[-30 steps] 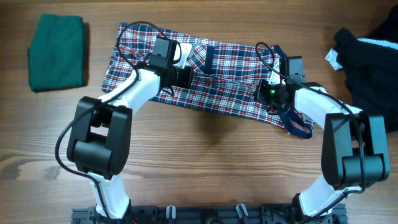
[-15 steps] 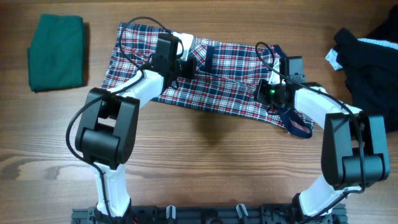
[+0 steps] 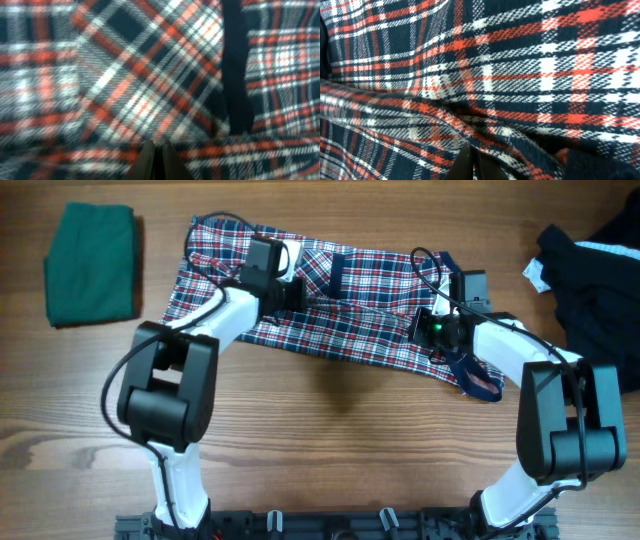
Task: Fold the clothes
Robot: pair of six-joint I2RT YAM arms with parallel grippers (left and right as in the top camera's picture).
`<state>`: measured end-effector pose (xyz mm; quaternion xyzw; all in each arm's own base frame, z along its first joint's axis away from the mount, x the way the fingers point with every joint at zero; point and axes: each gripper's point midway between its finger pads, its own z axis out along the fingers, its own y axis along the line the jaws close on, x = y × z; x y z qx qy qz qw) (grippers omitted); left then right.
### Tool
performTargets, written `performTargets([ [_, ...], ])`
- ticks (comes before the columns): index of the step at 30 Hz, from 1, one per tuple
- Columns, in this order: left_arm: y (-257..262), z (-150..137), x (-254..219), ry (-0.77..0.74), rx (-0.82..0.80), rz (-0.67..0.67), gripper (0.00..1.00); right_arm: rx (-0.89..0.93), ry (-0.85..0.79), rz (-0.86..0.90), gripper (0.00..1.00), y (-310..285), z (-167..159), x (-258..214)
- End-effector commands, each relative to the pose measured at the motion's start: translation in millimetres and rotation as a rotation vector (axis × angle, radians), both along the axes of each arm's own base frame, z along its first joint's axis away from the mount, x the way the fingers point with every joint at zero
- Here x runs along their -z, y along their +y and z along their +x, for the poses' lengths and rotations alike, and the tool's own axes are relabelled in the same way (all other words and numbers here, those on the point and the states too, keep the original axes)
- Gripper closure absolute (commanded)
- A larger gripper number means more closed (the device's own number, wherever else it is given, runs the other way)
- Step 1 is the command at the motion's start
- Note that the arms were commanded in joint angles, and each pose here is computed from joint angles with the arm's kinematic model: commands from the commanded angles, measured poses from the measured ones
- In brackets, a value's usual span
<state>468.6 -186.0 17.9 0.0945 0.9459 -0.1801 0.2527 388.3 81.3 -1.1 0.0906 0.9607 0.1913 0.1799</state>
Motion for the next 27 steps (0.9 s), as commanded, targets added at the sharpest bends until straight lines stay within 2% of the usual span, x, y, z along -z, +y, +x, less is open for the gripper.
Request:
performTargets([
  [1,-1.4,2.3,-60.4,-0.036,0.039,-0.063,0.94,0.013,0.044,-0.054,0.96,-8.4,-7.6,23.3],
  [2,-11.1,-9.9,-57.4,0.006,0.095,-0.098,0.96,0.028,0.045,-0.048,0.96,-8.4,-6.5,22.9],
  [4,-17.5,-18.1,-46.4,0.039,0.120,-0.084,0.96,0.030,0.042,-0.046,0.95,-8.2,-5.8,22.5],
  [15,-41.9,-45.9,-19.8,0.130,0.194,-0.048,0.96,0.029,0.044,-0.047,0.96,-8.3,-6.2,22.7],
  [22,-39.8,-40.2,-15.9,0.097,0.207,-0.013,0.96,0.029,0.041,-0.047,0.96,-8.2,-5.6,22.5],
  [27,-38.3,-37.4,5.6,0.115,0.199,0.004,0.96,0.029,0.041,-0.047,0.96,-8.2,-5.7,22.5],
])
